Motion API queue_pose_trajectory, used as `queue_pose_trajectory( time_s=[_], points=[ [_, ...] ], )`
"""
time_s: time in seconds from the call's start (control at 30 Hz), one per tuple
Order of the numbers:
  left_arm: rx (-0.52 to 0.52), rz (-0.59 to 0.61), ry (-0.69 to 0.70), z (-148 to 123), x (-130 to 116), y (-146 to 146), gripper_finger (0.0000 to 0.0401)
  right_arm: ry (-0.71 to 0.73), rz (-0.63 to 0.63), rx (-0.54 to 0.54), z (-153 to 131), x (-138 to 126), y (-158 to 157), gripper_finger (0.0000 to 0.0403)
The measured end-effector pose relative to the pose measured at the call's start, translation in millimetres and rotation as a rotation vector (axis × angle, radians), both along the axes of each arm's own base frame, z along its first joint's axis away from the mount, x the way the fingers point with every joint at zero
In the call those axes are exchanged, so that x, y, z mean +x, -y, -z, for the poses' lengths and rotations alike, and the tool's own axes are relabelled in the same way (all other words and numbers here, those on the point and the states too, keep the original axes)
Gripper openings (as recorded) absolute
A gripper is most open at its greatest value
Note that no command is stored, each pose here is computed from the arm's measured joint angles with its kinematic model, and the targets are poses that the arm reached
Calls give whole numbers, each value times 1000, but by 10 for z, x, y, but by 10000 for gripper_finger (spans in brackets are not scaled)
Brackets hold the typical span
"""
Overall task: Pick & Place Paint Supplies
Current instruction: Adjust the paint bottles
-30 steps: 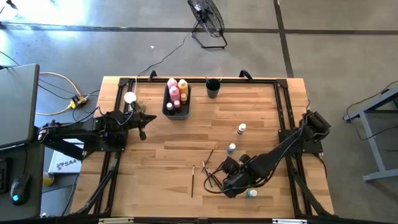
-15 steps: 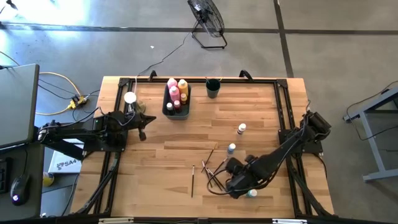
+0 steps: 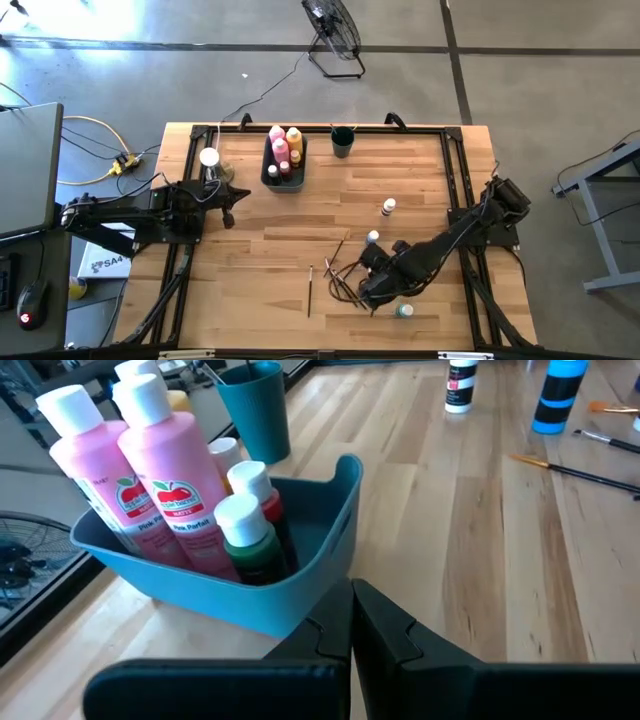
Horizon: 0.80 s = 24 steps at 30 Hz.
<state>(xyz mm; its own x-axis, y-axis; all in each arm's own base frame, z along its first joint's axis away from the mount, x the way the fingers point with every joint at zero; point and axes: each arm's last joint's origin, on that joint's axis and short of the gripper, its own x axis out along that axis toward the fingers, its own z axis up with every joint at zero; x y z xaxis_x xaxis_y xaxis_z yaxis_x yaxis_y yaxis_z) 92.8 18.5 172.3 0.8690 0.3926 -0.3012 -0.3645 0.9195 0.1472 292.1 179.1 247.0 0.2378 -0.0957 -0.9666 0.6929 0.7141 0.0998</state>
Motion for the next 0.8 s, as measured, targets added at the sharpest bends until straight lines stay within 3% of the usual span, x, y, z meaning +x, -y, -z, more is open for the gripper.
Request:
queue_pose_trajectory(
  time_s=[0.2,0.43,0.57,0.8],
  points=[
    [0,-2,2,-2,0,-1,0,-28,31,0,5,28,94,91],
    [-3,-3,3,-2,0,0,0,-68,92,79,10,54,142,183],
    [-3,-4,4,-2,0,-1,0,-63,92,59,24,53,154,201],
    [-3,-4,4,-2,0,-1,0,-108,84,33,168,-3,185,200]
  ],
)
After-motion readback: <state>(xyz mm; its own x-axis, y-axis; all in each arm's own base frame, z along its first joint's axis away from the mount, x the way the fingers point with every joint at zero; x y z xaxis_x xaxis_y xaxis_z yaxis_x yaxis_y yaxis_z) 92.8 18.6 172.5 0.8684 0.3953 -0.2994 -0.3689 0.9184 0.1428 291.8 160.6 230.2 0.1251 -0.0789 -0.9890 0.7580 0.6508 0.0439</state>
